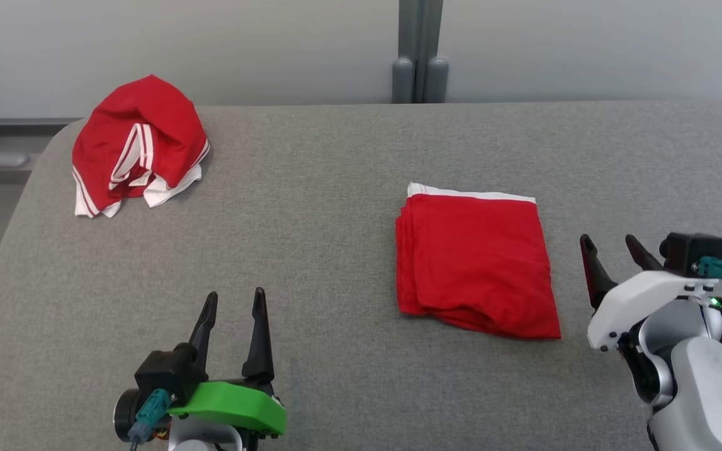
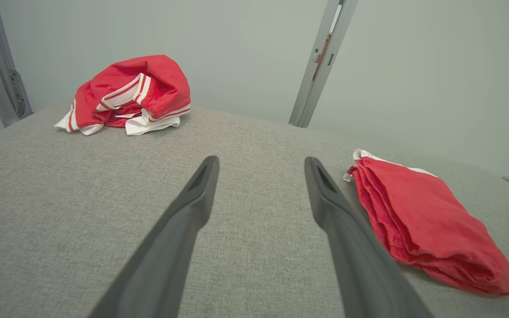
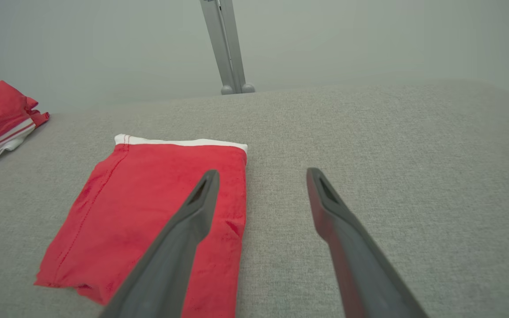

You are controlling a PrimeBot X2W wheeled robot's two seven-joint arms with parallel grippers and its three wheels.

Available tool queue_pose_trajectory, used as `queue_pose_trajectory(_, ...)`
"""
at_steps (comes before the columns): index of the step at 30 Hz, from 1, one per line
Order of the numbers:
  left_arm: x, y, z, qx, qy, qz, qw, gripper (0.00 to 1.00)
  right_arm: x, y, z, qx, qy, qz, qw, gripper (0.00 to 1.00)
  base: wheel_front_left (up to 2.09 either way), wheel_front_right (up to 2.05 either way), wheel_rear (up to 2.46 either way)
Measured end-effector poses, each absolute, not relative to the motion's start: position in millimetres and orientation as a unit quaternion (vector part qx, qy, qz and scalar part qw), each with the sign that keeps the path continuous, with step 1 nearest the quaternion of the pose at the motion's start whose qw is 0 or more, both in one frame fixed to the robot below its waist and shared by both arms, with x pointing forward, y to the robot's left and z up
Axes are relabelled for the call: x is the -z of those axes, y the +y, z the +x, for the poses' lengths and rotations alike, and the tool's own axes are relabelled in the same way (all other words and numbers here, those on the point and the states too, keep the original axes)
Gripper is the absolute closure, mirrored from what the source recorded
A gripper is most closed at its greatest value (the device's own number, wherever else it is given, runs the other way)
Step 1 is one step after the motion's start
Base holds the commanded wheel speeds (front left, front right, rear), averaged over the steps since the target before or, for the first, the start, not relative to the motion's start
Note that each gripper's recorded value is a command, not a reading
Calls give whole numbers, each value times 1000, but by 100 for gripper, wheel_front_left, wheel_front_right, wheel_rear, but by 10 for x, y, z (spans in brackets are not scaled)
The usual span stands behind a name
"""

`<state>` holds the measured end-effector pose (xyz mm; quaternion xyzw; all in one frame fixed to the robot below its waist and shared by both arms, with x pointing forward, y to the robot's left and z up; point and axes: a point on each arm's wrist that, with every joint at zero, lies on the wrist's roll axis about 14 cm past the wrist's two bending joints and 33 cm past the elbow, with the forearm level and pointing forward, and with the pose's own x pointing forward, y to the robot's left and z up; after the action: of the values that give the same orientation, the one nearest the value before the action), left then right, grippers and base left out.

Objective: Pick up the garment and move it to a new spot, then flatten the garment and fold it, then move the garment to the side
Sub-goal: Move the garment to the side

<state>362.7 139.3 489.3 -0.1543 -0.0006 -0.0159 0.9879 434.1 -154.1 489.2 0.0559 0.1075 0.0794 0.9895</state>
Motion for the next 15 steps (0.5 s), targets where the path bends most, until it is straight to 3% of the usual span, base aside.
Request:
queue_pose_trajectory(7,-4871,1528,3658,-5,1,-153,988,0,-4543,-1442,4674,-103,217,77,968,0,0,0,0)
queue_pose_trajectory(15,-4782,1699,3650,-35,12,-151,988,0,-4038,-1150,4740,-141,333,109,926,0,0,0,0)
